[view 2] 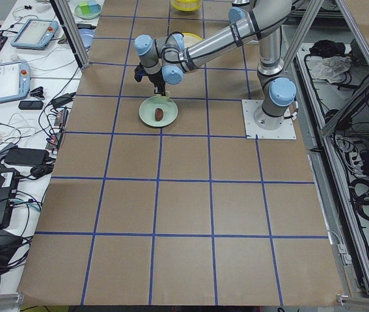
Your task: Stack buns with steamer
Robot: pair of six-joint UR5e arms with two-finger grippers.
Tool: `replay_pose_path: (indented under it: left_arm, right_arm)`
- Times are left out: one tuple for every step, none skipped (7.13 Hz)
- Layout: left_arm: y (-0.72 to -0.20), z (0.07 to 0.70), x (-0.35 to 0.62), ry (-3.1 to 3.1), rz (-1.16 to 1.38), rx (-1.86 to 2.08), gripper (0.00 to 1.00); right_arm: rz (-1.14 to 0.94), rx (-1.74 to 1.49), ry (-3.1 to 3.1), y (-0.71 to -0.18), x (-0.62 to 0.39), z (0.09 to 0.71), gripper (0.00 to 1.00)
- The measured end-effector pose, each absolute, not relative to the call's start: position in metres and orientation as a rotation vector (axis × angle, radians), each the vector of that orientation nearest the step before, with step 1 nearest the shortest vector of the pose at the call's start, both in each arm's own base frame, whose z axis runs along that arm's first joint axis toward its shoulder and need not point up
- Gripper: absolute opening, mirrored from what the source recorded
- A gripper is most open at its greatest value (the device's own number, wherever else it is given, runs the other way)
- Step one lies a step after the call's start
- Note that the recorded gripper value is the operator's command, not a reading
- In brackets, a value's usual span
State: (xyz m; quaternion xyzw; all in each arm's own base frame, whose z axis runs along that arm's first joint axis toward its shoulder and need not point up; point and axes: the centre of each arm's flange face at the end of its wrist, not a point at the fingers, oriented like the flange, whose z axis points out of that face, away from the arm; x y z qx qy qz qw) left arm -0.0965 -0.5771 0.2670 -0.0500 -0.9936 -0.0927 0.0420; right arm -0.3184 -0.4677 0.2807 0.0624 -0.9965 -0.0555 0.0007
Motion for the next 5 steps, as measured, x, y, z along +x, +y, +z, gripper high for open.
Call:
replay_pose_path:
  left_arm:
    - [-0.568, 0.296, -0.131, -3.033, -0.256, -0.063, 0.00]
    - [-0.555, 0.316, -0.173, -3.017, -0.229, 0.026, 0.00]
    - [-0.538, 0.330, -0.221, -2.992, -0.213, 0.098, 0.00]
    - [-0.519, 0.334, -0.265, -2.975, -0.220, 0.122, 0.00]
    - [-0.501, 0.329, -0.303, -2.946, -0.241, 0.107, 0.00]
  right_arm:
    - [-0.171, 0.217, -3.123, -0.471, -0.296, 0.301, 0.00]
    - [-0.178, 0.213, -3.123, -0.474, -0.268, 0.319, 0.00]
    - [-0.193, 0.185, -3.125, -0.477, -0.233, 0.338, 0.00]
    - [-0.219, 0.140, -3.130, -0.478, -0.199, 0.353, 0.00]
    - [-0.256, 0.089, -3.135, -0.476, -0.164, 0.365, 0.00]
